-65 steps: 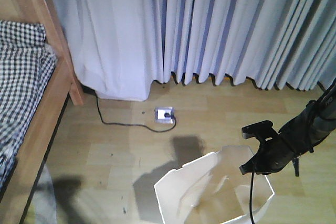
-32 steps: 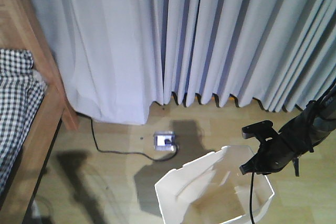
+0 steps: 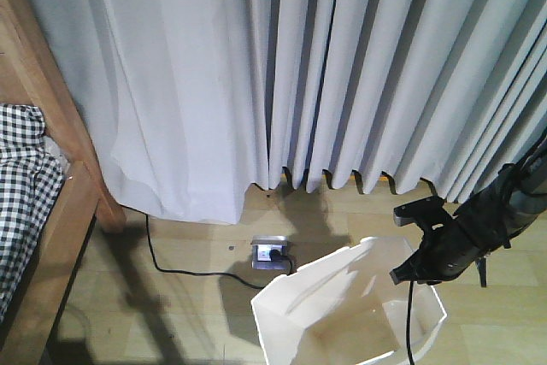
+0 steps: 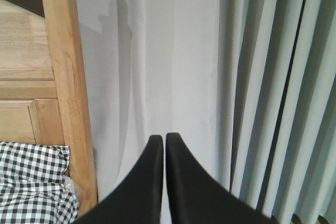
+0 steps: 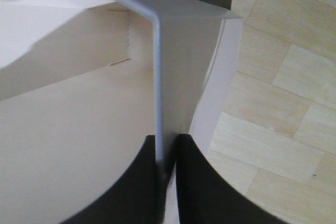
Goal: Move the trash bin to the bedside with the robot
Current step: 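Drive toward the curtains beside the bed, dragging the bin along, then push the bin forward to the floor beside the bed frame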
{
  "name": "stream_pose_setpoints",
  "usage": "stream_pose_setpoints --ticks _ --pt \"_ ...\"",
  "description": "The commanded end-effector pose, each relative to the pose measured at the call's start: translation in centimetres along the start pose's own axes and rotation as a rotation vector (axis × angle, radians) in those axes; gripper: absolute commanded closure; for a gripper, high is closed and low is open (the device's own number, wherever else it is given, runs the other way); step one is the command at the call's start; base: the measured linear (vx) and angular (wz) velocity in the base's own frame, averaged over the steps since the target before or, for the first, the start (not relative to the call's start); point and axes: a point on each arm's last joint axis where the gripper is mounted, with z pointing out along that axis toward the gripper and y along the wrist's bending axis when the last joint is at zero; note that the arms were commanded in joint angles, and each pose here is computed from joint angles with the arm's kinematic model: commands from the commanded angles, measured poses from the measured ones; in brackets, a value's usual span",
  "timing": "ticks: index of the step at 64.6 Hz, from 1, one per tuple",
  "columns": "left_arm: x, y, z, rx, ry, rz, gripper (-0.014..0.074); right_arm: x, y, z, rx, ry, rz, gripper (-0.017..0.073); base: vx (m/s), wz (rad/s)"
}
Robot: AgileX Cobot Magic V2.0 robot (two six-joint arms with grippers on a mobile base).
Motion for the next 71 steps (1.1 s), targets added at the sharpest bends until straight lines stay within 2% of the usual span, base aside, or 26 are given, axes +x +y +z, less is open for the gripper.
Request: stream_pose_setpoints --ticks 1,63,71 --pt "-0.03 0.18 0.04 -0.014 -0.062 -0.012 0.06 -1.36 -0.02 -1.92 -0.02 -0.066 0.001 0.0562 0.06 0.01" --pt "-0.03 0.18 0.04 -0.014 -0.062 -0.012 0.06 -1.38 -0.13 -1.92 -0.007 -0.069 0.0 0.0562 0.01 0.0" --pt "-0.03 0.18 0.04 -0.014 -0.062 -0.012 0.06 -1.52 -0.85 -1.96 0.066 -0.087 0.058 0.0562 0.0 0.0"
